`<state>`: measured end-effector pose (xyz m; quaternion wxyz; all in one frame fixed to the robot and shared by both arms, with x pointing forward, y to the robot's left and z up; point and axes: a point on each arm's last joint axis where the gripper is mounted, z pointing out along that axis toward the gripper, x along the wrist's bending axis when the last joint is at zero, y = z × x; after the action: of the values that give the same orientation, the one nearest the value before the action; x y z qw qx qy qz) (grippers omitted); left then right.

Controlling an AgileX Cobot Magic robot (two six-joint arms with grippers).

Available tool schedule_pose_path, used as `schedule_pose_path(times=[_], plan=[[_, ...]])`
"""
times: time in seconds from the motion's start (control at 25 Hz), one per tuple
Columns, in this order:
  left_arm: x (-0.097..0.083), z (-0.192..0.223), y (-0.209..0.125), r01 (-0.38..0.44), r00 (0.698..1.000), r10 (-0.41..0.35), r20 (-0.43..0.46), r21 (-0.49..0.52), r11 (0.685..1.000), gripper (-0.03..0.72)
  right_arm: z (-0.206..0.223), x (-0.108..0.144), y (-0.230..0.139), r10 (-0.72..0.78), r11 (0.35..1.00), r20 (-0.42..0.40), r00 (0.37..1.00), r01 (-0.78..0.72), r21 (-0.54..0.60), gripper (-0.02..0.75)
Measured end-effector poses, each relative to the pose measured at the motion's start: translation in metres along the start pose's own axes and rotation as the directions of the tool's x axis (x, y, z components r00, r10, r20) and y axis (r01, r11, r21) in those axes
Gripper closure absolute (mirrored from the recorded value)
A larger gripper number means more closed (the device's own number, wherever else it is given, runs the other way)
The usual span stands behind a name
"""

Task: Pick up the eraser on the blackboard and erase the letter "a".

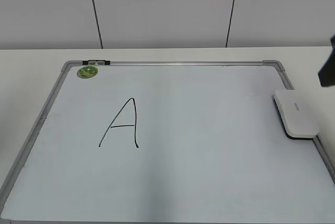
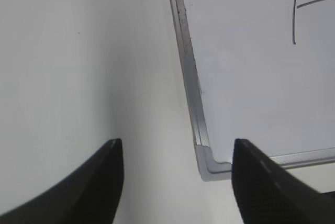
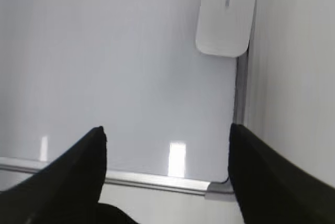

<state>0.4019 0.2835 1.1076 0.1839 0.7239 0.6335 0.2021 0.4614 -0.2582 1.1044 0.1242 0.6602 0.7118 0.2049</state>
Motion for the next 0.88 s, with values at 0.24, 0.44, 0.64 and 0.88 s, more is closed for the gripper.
schedule_pose_path(times=[0.24, 0.44, 0.64, 0.88], plan=[[0.001, -0.024, -0.06, 0.024, 1.0, -0.023, 0.004, -0.125, 0.992, 0.215, -0.014, -0.005, -0.085, 0.015, 0.999, -0.028, 0.999, -0.017, -0.043, 0.202], [0.001, -0.039, -0.102, 0.04, 0.999, -0.037, 0.02, -0.239, 0.97, 0.226, -0.032, -0.009, -0.139, 0.007, 0.992, -0.045, 0.999, -0.012, -0.123, 0.202], [0.0, -0.038, -0.133, 0.037, 0.999, -0.031, 0.026, -0.276, 0.96, 0.227, -0.059, -0.015, -0.179, -0.022, 0.969, -0.004, 1.0, 0.02, -0.244, 0.202], [0.0, -0.029, -0.148, 0.037, 0.999, -0.031, 0.027, -0.276, 0.96, 0.23, -0.078, -0.028, -0.211, -0.026, 0.9, 0.106, 0.994, 0.069, -0.43, 0.202]])
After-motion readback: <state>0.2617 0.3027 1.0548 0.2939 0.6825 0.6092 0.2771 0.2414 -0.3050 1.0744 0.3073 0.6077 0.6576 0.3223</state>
